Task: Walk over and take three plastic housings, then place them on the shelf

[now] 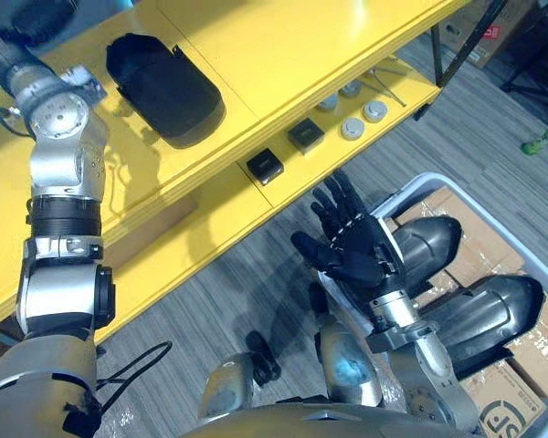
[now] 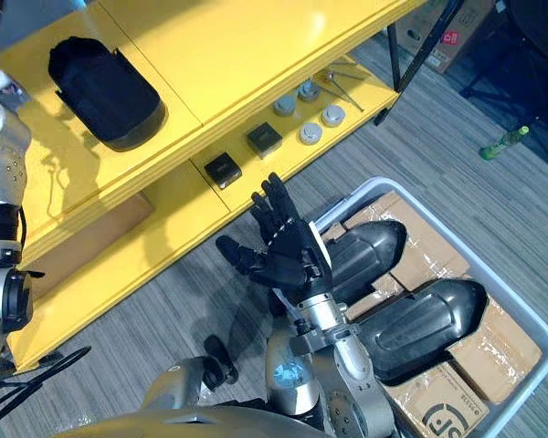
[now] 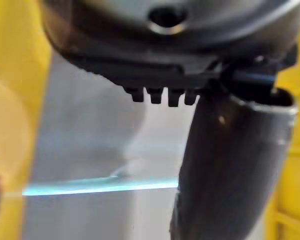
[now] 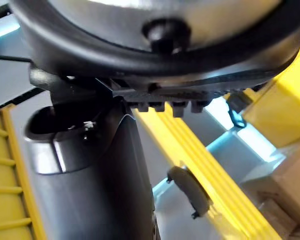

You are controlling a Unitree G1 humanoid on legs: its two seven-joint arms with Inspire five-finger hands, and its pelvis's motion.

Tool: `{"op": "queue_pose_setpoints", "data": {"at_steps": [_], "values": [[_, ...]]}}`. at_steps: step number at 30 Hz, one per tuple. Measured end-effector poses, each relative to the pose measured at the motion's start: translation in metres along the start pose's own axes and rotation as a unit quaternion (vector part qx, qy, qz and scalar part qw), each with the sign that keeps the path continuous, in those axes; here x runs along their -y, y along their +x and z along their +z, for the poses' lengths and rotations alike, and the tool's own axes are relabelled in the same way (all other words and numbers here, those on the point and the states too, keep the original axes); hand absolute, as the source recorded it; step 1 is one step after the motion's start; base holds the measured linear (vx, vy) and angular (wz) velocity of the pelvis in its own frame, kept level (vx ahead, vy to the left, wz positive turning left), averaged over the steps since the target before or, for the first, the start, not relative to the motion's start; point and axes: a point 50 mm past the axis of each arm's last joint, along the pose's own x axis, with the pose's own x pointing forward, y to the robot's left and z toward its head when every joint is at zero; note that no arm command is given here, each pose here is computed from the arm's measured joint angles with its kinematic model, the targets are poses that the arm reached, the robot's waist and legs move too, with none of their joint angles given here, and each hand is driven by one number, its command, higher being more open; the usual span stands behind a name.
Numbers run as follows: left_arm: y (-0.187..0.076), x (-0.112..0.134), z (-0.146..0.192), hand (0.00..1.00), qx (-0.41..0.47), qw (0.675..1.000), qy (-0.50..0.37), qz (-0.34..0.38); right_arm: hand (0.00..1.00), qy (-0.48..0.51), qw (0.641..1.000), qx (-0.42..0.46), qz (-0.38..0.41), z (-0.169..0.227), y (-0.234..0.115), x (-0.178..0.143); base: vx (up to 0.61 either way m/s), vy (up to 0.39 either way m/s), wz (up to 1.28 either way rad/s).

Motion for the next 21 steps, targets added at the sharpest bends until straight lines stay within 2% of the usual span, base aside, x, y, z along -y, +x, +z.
{"op": "queue_pose_setpoints", "data": {"at_steps": [2,3,6,9,11,14,17,20,21], "values": [[-0.005,0.001,0.013,1.0,0.04,0.999,-0.015,-0.006,1.0,-0.018,1.0,-0.012,-0.005,-0.004,-0.001,0.004,0.05,-0.018,0.17],[-0.014,-0.008,0.016,1.0,0.066,0.997,-0.022,-0.016,1.0,-0.022,1.0,-0.012,-0.007,-0.003,-0.001,0.005,0.06,-0.01,0.21],[-0.035,-0.025,0.006,1.0,0.075,0.996,-0.019,-0.038,1.0,-0.049,0.999,-0.014,-0.012,-0.003,0.0,0.009,0.05,-0.007,0.17],[-0.082,-0.046,-0.025,1.0,0.02,0.997,-0.044,-0.062,1.0,-0.077,0.997,-0.013,-0.023,-0.003,0.007,0.02,0.02,-0.017,0.35],[-0.124,-0.067,-0.049,1.0,-0.044,0.996,-0.056,-0.061,1.0,-0.091,0.995,0.004,-0.045,0.003,0.017,0.03,-0.04,-0.011,0.36],[-0.165,-0.095,-0.071,1.0,-0.12,0.991,-0.036,-0.053,1.0,-0.119,0.99,0.02,-0.07,0.011,0.026,0.044,-0.08,0.0,0.32],[-0.183,-0.112,-0.07,1.0,-0.139,0.987,-0.022,-0.078,1.0,-0.143,0.985,0.035,-0.089,0.02,0.029,0.053,-0.11,0.01,0.26],[-0.184,-0.118,-0.058,1.0,-0.111,0.988,-0.031,-0.106,1.0,-0.154,0.983,0.05,-0.092,0.027,0.034,0.055,-0.08,0.001,0.14],[-0.189,-0.12,-0.037,1.0,-0.055,0.972,-0.061,-0.218,1.0,-0.168,0.975,0.092,-0.111,0.046,0.045,0.066,0.0,0.0,0.0]]}}
